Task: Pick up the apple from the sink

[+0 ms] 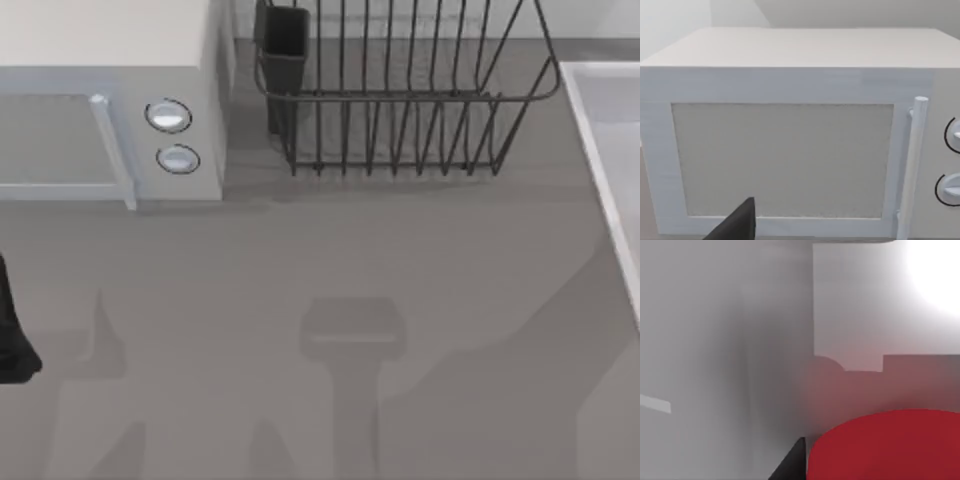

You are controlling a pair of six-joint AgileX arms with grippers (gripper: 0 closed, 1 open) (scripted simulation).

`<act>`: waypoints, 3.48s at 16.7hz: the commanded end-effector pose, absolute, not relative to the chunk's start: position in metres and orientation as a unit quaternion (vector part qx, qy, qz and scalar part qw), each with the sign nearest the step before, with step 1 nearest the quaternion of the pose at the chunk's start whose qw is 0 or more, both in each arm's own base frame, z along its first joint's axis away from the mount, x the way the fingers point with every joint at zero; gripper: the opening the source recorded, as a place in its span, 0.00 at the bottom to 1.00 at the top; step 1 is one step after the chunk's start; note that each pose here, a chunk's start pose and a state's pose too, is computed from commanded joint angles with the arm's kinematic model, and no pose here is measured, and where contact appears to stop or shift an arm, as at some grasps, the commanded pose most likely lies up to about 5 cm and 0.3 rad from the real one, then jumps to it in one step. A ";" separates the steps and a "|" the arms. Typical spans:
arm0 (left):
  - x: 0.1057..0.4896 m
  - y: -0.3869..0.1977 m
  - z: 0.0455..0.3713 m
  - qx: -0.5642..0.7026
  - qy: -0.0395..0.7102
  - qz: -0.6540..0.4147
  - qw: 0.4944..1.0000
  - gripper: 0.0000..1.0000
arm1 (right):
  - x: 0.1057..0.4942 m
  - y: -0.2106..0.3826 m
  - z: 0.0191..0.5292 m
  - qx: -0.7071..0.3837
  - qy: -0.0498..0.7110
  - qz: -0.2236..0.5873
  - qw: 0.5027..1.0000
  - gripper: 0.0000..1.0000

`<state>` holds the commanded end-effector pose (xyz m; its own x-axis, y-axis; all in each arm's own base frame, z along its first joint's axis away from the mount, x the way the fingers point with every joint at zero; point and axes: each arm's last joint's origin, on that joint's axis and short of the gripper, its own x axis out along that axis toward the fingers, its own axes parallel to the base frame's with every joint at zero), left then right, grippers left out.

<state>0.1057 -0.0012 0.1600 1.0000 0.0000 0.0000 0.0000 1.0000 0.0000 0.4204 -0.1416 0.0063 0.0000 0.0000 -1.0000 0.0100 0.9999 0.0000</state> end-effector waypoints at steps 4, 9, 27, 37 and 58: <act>0.106 -0.001 0.160 0.000 0.000 0.000 1.000 1.00 | 0.426 -0.142 0.035 0.005 0.690 -0.006 0.724 0.00; 0.106 -0.001 0.160 0.000 0.000 0.000 1.000 1.00 | 0.443 -0.149 0.073 0.005 0.689 -0.006 0.724 0.00; 0.106 -0.001 0.160 0.000 0.000 0.000 1.000 1.00 | 0.427 -0.140 0.284 0.005 0.690 -0.005 0.724 0.00; 0.106 -0.001 0.160 0.000 0.000 0.000 1.000 1.00 | 0.382 0.025 0.289 0.007 0.703 -0.001 0.711 0.00; 0.106 -0.001 0.160 0.000 0.000 0.000 1.000 1.00 | 0.275 0.131 0.214 0.005 0.706 -0.003 0.709 0.00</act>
